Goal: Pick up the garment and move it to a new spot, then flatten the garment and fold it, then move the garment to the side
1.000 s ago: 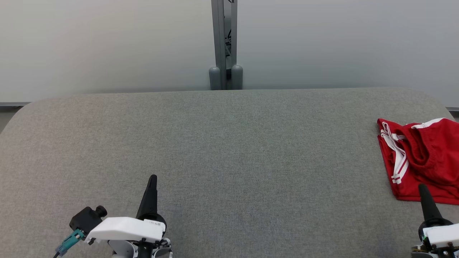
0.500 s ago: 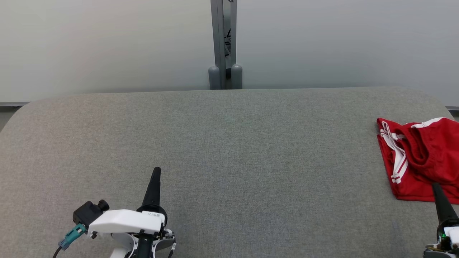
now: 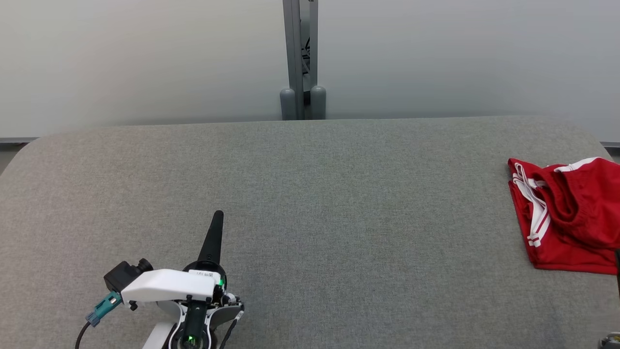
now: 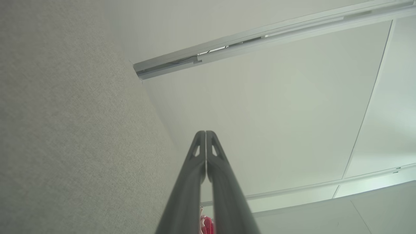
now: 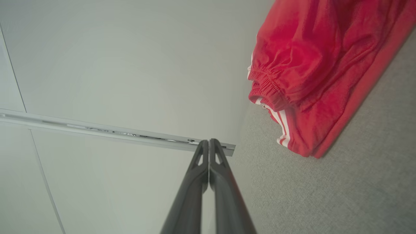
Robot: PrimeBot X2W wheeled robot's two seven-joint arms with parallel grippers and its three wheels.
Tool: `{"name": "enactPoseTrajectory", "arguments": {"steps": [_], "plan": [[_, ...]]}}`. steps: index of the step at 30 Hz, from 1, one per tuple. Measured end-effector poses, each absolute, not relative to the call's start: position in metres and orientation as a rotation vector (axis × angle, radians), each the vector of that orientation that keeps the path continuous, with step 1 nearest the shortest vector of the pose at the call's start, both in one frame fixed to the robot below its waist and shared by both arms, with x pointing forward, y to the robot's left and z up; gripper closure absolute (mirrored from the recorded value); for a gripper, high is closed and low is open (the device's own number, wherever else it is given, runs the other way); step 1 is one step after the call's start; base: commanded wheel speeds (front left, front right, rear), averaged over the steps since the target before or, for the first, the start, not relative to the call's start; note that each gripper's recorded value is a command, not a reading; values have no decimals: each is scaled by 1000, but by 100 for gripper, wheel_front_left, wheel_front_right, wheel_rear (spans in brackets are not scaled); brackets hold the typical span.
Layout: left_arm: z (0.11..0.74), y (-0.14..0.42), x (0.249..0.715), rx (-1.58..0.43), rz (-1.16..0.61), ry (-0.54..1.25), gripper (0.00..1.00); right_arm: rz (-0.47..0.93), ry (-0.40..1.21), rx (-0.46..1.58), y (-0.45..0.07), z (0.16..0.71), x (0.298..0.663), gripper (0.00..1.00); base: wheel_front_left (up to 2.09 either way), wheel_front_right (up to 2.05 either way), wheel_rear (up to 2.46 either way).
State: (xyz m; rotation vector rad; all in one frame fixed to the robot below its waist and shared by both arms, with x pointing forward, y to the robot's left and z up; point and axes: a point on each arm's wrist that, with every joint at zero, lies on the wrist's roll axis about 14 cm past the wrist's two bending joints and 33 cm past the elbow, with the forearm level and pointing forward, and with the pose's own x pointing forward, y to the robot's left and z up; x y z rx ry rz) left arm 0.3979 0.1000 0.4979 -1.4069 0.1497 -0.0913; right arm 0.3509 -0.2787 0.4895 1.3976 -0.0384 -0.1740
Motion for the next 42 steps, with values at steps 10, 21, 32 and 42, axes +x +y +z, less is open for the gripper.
{"name": "enactPoseTrajectory", "arguments": {"steps": [10,21,32,42], "plan": [[504,96,402,-1469,-110,151,100,-165,-79,1467,-288,496,348,100,0,0,0],[509,91,406,-1531,-127,155,100,-157,-121,1534,-299,501,343,100,0,0,0],[512,88,408,-1568,-138,156,100,-142,-150,1573,-304,506,341,100,0,0,0],[512,88,408,-1568,-138,156,100,-142,-150,1573,-304,506,341,100,0,0,0]]}}
